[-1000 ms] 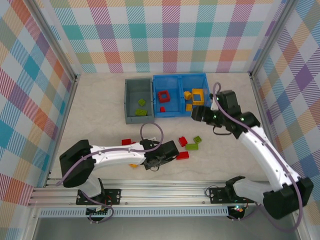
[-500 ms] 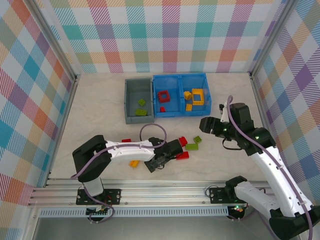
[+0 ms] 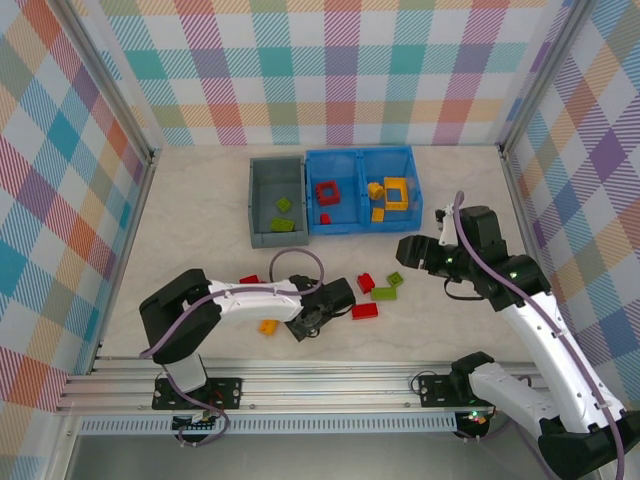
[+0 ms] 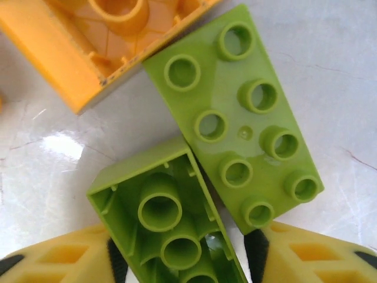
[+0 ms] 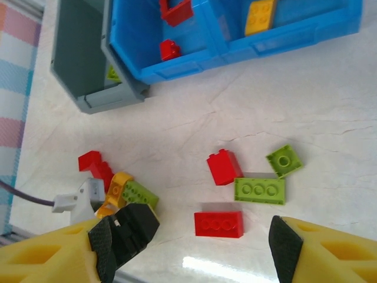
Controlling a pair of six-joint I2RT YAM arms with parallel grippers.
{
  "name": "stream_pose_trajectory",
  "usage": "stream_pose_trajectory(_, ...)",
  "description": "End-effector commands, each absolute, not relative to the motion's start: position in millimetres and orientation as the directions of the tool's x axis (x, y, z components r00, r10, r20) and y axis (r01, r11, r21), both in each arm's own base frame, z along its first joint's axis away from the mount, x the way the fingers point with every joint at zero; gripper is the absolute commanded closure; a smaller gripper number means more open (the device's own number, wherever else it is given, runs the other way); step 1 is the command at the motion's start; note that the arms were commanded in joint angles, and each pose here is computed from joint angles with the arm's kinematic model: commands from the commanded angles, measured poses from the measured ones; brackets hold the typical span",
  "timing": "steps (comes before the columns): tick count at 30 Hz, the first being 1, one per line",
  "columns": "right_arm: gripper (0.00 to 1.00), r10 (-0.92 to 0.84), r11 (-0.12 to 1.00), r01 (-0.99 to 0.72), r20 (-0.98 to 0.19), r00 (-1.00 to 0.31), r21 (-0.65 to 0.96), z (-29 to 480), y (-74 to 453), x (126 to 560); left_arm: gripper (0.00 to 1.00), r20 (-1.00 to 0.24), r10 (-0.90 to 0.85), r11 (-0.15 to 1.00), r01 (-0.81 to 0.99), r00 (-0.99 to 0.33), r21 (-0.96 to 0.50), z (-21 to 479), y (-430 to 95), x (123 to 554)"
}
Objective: Sort the legos into containers by color
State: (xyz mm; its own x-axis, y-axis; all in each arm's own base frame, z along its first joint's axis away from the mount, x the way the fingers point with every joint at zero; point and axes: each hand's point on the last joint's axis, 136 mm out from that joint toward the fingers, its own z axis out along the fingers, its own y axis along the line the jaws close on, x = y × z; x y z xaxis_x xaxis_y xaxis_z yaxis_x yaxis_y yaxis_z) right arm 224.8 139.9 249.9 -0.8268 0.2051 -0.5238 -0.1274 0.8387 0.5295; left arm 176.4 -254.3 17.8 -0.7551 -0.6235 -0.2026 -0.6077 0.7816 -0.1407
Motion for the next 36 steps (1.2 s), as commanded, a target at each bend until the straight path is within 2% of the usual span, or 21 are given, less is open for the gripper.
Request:
stream_pose_trajectory(1, 0.28, 0.133, 0.733, -0.256, -0.502, -0.854, 0.63, 263, 170, 211, 0.55, -0.245, -0.583, 0.809, -0.582, -0.774, -0.086, 17, -232, 170)
stream_pose_trajectory(5, 0.27, 0.11, 0.709, -0.268, -0.478, -0.872, 0.652, 265, 173, 199, 0.68, -0.253, -0.565, 0.822, -0.563, -0.785, -0.086, 21, -227, 167)
stream_pose_trajectory(13, 0.27, 0.127, 0.707, -0.258, -0.478, -0.869, 0.658, 268, 172, 197, 0.74, -0.286, -0.503, 0.864, -0.464, -0.816, -0.197, 82, -248, 164)
stream_pose_trajectory(17, 0.27, 0.128, 0.674, -0.299, -0.507, -0.853, 0.675, 282, 178, 200, 0.74, -0.358, -0.477, 0.877, -0.41, -0.803, -0.248, 132, -241, 178)
stream_pose_trajectory(22, 0.28, 0.065, 0.629, -0.406, -0.566, -0.822, 0.663, 292, 202, 204, 0.74, -0.451, -0.437, 0.898, -0.35, -0.778, -0.265, 191, -213, 230)
stream_pose_trajectory(26, 0.28, -0.032, 0.624, -0.497, -0.616, -0.787, 0.603, 292, 244, 204, 0.74, -0.464, -0.407, 0.912, -0.323, -0.787, -0.252, 207, -195, 292)
stream_pose_trajectory(32, 0.29, -0.001, 0.65, -0.486, -0.638, -0.77, 0.585, 284, 266, 219, 0.74, -0.505, -0.371, 0.927, -0.339, -0.779, -0.16, 201, -172, 380)
stream_pose_trajectory(36, 0.29, 0.022, 0.677, -0.449, -0.626, -0.779, 0.583, 275, 268, 227, 0.74, -0.505, -0.331, 0.934, -0.352, -0.797, -0.058, 178, -164, 427)
